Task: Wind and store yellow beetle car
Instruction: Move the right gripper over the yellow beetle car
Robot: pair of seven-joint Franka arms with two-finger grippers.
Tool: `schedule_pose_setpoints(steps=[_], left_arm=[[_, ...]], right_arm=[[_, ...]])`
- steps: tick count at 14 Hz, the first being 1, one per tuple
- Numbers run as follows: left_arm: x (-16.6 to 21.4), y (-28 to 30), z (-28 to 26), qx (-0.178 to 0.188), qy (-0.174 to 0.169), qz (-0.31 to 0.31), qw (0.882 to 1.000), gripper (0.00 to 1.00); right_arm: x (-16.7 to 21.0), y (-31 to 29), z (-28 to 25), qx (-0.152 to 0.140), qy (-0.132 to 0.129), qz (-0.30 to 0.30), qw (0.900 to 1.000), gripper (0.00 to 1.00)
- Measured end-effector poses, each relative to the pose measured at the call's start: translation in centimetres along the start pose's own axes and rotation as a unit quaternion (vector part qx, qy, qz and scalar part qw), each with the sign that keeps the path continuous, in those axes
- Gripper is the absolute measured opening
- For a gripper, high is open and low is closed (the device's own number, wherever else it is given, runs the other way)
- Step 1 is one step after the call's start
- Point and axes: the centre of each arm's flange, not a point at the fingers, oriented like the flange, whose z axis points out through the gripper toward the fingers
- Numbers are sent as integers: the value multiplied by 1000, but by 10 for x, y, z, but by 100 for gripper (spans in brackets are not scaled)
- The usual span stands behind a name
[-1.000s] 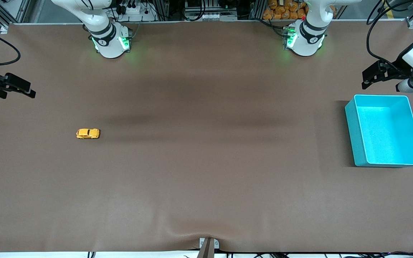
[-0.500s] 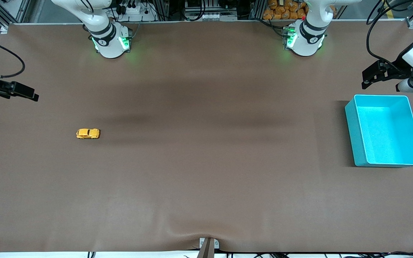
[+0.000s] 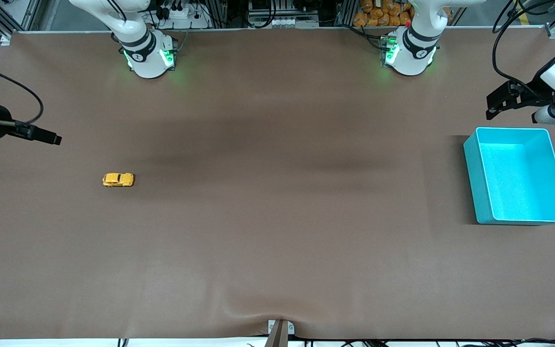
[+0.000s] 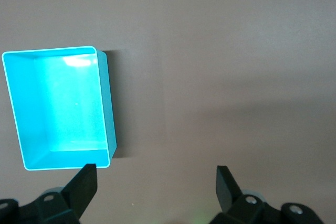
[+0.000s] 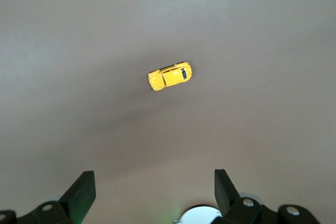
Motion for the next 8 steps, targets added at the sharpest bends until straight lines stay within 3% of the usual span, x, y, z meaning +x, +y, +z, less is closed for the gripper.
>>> schedule_pose_setpoints(steps=[4, 8], left_arm=[[0, 0, 0, 0, 0, 0, 1000, 100], [0, 1, 0, 0, 0, 0, 1000, 100]], right_arm=[[6, -11, 34, 9, -8, 124, 992, 100], [11, -23, 67, 28, 0, 252, 967, 100]])
